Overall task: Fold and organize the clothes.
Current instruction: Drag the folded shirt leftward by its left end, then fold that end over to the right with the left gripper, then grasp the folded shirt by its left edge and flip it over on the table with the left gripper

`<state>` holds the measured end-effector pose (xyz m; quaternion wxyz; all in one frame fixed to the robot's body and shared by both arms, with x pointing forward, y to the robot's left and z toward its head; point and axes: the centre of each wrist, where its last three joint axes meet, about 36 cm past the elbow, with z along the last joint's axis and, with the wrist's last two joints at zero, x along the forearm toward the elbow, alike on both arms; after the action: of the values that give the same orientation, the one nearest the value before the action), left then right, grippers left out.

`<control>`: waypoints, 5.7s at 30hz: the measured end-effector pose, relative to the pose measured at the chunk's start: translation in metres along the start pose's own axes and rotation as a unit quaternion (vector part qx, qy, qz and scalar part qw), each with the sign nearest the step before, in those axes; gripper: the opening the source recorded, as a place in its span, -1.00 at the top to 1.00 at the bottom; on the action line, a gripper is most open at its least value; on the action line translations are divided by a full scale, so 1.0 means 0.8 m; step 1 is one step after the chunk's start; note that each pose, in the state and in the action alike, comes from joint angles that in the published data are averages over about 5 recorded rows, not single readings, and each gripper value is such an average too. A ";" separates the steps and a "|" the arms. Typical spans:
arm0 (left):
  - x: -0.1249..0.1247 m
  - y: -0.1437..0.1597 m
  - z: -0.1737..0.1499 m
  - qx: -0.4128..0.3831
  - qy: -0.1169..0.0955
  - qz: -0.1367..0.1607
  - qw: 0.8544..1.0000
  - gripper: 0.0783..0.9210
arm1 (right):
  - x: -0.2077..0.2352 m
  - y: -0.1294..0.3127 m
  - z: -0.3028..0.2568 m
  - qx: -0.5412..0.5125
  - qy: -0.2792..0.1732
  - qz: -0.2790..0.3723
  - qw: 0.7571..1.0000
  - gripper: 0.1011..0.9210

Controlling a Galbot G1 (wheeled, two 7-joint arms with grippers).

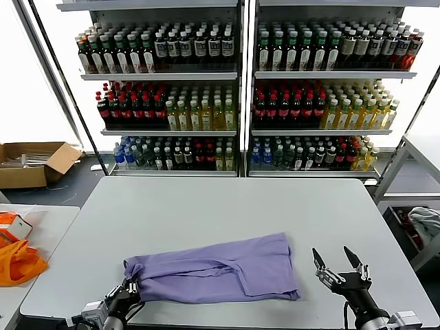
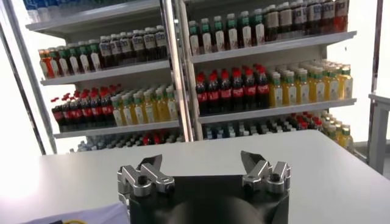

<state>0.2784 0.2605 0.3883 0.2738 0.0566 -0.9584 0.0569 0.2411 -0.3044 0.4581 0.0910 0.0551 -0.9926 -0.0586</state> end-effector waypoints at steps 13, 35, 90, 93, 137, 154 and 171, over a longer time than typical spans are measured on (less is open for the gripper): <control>-0.027 0.076 -0.029 -0.057 -0.085 -0.013 0.995 0.95 | 0.004 -0.002 -0.004 -0.002 -0.002 0.000 1.000 -0.76; -0.032 0.162 -0.161 -0.218 -0.157 0.042 0.962 0.95 | 0.013 0.001 -0.006 -0.006 -0.002 0.003 1.000 -0.76; 0.008 -0.044 -0.096 -0.178 -0.081 0.229 0.954 -0.76 | -0.007 0.017 0.012 -0.014 0.005 -0.005 1.000 -0.76; 0.007 -0.017 -0.116 -0.169 -0.080 0.203 0.961 -0.77 | -0.007 0.018 0.015 -0.016 0.006 -0.007 1.000 -0.76; -0.079 0.037 -0.072 0.025 0.058 0.109 0.992 0.14 | -0.010 0.018 0.012 -0.017 0.002 -0.014 1.000 -0.76; -0.061 0.117 -0.096 0.053 -0.005 0.047 0.997 0.92 | -0.011 0.007 0.007 -0.016 -0.003 -0.011 1.000 -0.76; -0.016 0.287 -0.244 -0.047 -0.077 -0.058 0.994 0.92 | -0.009 -0.001 0.006 -0.021 -0.010 -0.011 1.000 -0.76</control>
<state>0.3584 0.5155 0.5283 0.2040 0.1035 -0.9734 -0.0083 0.2469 -0.3039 0.4518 0.0816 0.0637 -0.9914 -0.0806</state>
